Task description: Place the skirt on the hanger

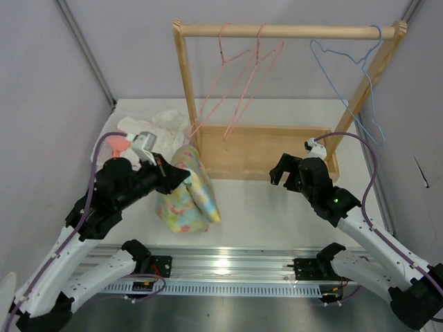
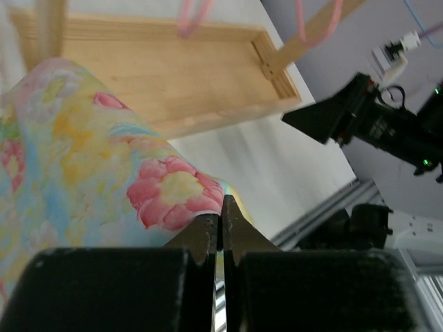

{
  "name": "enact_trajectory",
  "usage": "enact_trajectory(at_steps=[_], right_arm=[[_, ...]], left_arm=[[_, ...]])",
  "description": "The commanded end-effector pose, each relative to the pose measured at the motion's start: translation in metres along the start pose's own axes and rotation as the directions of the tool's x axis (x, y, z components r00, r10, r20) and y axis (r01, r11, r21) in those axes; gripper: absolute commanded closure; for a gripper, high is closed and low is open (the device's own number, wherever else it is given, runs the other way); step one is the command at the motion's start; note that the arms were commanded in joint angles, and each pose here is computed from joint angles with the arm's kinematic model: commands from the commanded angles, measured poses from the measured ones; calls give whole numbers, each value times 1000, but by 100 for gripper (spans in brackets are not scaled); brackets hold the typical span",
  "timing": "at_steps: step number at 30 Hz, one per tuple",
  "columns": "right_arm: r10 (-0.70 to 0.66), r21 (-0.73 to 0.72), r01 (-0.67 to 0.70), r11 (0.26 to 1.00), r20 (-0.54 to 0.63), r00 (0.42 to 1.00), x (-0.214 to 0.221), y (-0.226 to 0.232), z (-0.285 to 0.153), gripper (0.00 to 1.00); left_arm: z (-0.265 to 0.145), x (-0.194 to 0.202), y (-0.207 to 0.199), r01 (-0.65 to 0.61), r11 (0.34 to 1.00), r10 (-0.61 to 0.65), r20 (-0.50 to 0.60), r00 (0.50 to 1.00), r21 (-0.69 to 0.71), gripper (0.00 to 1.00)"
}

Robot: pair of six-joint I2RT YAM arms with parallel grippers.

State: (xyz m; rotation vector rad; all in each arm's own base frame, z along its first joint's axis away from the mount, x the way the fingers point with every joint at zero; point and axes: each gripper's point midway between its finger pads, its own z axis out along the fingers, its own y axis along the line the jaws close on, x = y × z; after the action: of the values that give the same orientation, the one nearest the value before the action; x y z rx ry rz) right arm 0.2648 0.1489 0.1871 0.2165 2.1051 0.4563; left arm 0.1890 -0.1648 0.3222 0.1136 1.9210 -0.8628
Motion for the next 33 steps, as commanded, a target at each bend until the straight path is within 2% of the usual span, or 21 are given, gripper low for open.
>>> enact_trajectory(at_steps=[1,3,7,9,10,13,18,19,20,22,26,28,33], right_arm=[[8,-14,-7,1000,58,998,-24,8,-9,1],[7,-7,-7,1000,64,998,-26,7,-10,1],[6,24,-7,1000,55,998,-23,0,-10,1],[5,30,-7,1000,47,999,-19,-2,-8,1],[2,38,-3,999,36,999,-14,-5,-5,1],[5,41,-6,999,18,1000,-9,-6,-2,0],[5,44,-4,999,-15,1000,3,-9,5,1],[10,40,-9,999,-20,1000,5,-9,6,1],[12,40,-11,999,-27,1000,8,-9,7,1],[15,40,-13,999,-40,999,12,-9,9,1],[16,49,-13,999,-66,998,18,-11,11,1],[14,51,-10,999,-78,997,24,-13,11,1],[29,68,-21,997,-114,993,37,-19,6,1]], left_arm=[[24,-12,-33,-3,998,-2,78,997,64,100],[37,2,-56,-28,994,25,31,999,107,100],[57,18,-68,-43,991,45,-12,999,124,100],[70,32,-61,-50,994,55,-49,997,95,92],[78,43,-54,-57,996,62,-67,996,74,85],[94,68,-34,-88,996,88,-133,987,7,77],[111,79,1,-82,992,66,-156,986,-99,85],[117,84,7,-83,990,62,-181,982,-114,82],[119,87,11,-80,989,55,-197,979,-121,75],[121,92,13,-88,988,60,-213,975,-126,55],[113,85,14,-82,989,58,-185,981,-125,31],[107,80,16,-83,987,57,-179,982,-138,28],[81,66,27,-34,981,7,-140,990,-189,27]])
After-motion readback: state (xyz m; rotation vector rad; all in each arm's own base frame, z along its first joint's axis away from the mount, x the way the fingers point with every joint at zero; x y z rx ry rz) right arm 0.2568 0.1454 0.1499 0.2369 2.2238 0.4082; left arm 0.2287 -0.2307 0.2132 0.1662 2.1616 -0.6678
